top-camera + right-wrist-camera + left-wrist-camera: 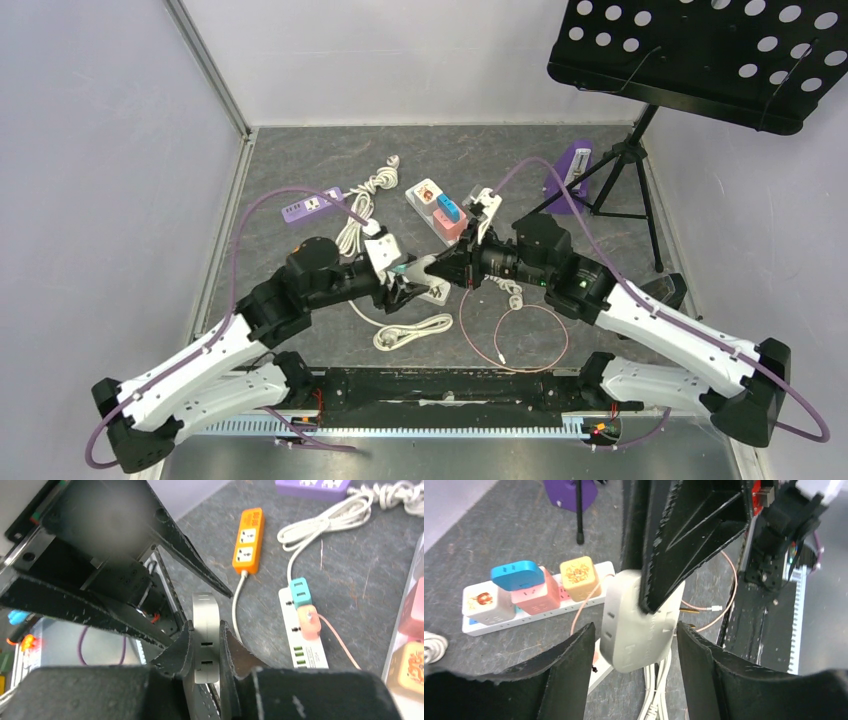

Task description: Insert the plug

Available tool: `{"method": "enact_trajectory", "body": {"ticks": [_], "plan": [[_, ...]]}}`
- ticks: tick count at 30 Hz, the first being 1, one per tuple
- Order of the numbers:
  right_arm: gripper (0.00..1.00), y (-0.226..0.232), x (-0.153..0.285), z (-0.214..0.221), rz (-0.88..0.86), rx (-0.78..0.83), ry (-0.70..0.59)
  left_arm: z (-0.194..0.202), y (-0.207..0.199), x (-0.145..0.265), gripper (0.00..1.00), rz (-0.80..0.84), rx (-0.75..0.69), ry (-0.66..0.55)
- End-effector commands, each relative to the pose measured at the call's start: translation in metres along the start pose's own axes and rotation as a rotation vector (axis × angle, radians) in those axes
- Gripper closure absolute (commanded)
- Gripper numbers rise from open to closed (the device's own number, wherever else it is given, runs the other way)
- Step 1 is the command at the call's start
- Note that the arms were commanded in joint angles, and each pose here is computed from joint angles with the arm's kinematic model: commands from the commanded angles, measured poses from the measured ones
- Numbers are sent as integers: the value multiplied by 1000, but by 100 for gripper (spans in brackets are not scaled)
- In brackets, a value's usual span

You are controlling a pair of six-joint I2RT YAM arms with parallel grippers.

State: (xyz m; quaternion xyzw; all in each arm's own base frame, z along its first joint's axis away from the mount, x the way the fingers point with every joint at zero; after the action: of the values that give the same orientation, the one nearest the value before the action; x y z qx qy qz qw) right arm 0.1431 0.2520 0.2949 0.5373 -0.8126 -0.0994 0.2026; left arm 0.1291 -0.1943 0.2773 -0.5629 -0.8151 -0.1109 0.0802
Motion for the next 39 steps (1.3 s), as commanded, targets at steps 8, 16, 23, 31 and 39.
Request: {"method": "enact_trajectory", "body": {"ticks": [8, 16, 23, 31, 39], "plan": [[100, 47, 44, -68, -238, 66, -474, -84, 0, 53, 24, -208, 429, -358], [100, 64, 60, -85, -357, 62, -614, -119, -25, 41, 37, 118, 614, -436], [100, 66, 58, -82, -389, 61, -581, -135, -30, 46, 70, 202, 604, -518], [100, 66, 60, -76, -390, 64, -548, -135, -29, 50, 55, 183, 586, -534], [100, 67, 59, -70, -414, 85, -504, -134, -24, 61, 61, 99, 558, -574]]}}
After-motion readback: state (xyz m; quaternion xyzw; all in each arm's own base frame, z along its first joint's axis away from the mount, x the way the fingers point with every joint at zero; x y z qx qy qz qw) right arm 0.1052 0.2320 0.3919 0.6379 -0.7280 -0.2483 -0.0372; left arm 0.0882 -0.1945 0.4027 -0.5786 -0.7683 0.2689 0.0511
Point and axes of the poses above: each gripper's point midway between its finger pads, its own x axis back along the fingers, its own y axis along the line the jaws close on, z = x × y, the point moved 8 cm from there along x, back along the fingers
